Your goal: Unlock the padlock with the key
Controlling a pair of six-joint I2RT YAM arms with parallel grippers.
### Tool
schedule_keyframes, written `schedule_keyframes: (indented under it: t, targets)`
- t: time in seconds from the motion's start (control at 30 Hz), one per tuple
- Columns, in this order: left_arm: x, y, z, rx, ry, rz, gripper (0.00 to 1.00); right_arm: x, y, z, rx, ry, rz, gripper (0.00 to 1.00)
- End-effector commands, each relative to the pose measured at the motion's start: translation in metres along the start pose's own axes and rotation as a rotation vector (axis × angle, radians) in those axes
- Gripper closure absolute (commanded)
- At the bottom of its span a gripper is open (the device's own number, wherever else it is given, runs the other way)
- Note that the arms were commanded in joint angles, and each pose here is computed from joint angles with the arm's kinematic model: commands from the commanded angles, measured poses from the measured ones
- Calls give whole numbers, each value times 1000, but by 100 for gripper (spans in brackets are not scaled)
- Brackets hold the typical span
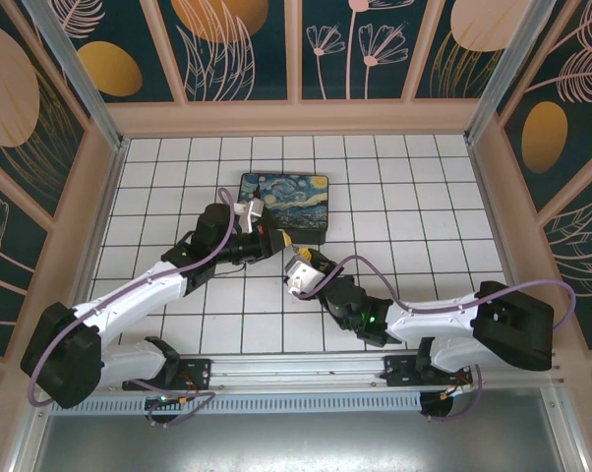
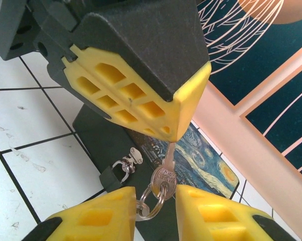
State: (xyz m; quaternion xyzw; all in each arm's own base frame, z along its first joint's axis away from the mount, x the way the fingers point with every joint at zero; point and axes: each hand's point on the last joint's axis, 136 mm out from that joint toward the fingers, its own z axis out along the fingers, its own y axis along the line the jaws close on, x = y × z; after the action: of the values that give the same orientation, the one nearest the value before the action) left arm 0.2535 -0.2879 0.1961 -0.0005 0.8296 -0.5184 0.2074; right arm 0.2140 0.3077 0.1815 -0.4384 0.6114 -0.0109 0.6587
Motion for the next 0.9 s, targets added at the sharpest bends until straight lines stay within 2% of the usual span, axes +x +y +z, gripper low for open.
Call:
schedule_keyframes:
  t: [0.0, 0.4, 0.63, 0.87]
  targets:
    - [2, -10, -3, 41, 4, 4, 100, -15, -16, 4, 65, -32, 29, 75]
    - [3, -12, -5, 58, 5, -2, 100, -8, -14, 8, 67, -1, -2, 75]
    - [6, -11, -5, 59, 13, -5, 100, -10, -17, 8, 74, -7, 8, 88]
    - [7, -11, -5, 68, 14, -17, 100, -16, -18, 8, 75, -23, 17, 90]
